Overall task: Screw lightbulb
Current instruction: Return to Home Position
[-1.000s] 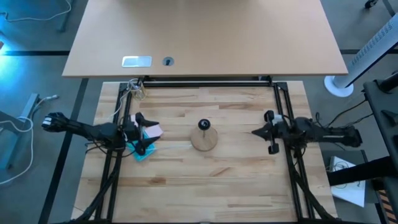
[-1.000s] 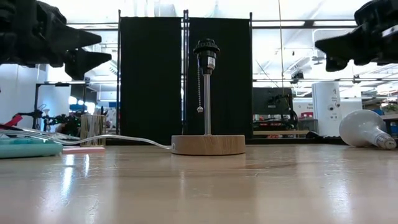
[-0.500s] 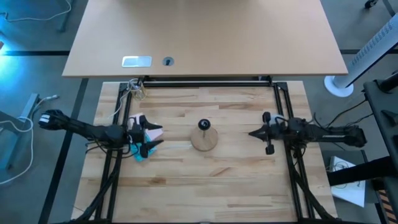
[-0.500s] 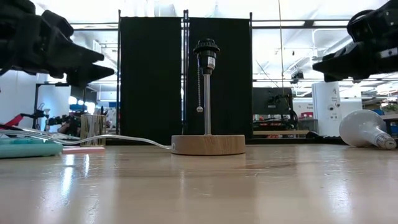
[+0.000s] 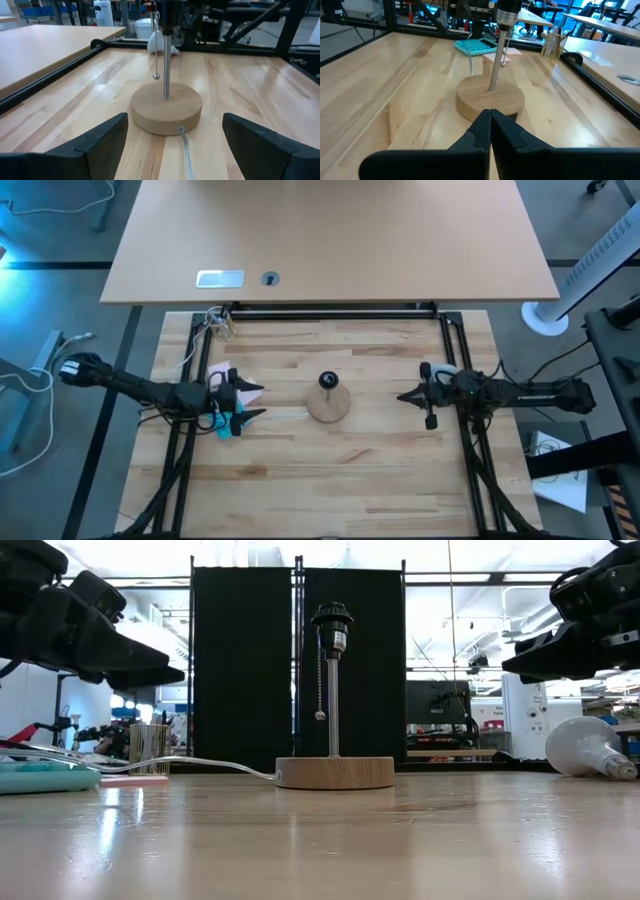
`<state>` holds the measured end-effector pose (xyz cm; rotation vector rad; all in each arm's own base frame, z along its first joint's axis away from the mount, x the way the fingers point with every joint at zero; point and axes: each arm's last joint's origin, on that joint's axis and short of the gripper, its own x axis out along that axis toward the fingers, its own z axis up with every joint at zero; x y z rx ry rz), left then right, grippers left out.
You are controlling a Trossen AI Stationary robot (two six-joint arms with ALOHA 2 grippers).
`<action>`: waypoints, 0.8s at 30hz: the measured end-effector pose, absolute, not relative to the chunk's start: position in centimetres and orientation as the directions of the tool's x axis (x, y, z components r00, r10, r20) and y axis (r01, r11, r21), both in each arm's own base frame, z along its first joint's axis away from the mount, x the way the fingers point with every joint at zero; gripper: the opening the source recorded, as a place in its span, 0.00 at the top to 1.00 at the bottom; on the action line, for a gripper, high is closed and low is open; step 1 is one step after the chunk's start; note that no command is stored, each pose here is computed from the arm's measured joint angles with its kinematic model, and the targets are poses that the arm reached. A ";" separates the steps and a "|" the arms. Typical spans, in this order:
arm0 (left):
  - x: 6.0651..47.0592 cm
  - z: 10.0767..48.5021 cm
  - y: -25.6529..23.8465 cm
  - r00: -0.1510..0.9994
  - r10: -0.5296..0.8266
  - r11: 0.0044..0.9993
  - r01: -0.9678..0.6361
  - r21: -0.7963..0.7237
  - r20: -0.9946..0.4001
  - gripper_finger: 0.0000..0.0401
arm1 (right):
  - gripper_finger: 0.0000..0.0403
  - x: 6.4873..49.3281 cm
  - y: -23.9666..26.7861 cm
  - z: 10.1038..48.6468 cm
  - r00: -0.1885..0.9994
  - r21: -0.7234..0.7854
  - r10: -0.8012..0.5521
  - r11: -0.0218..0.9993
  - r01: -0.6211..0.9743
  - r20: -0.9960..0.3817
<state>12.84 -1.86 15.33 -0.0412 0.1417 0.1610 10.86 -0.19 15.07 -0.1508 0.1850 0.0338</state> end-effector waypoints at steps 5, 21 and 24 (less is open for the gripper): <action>13.0 15.0 -1.9 0.972 0.158 0.986 -0.163 -0.017 -0.172 0.21 | 0.99 10.9 -0.2 15.0 0.982 -0.145 0.020 0.988 -0.048 -0.190; 13.3 14.1 -2.0 0.955 0.162 0.986 -0.163 0.015 -0.247 0.21 | 0.99 10.9 -0.2 15.0 0.982 -0.144 0.020 0.988 -0.048 -0.190; 13.4 13.9 -2.0 0.952 0.163 0.986 -0.163 0.020 -0.259 0.21 | 1.00 10.9 -0.2 15.0 0.982 -0.145 0.020 0.988 -0.048 -0.190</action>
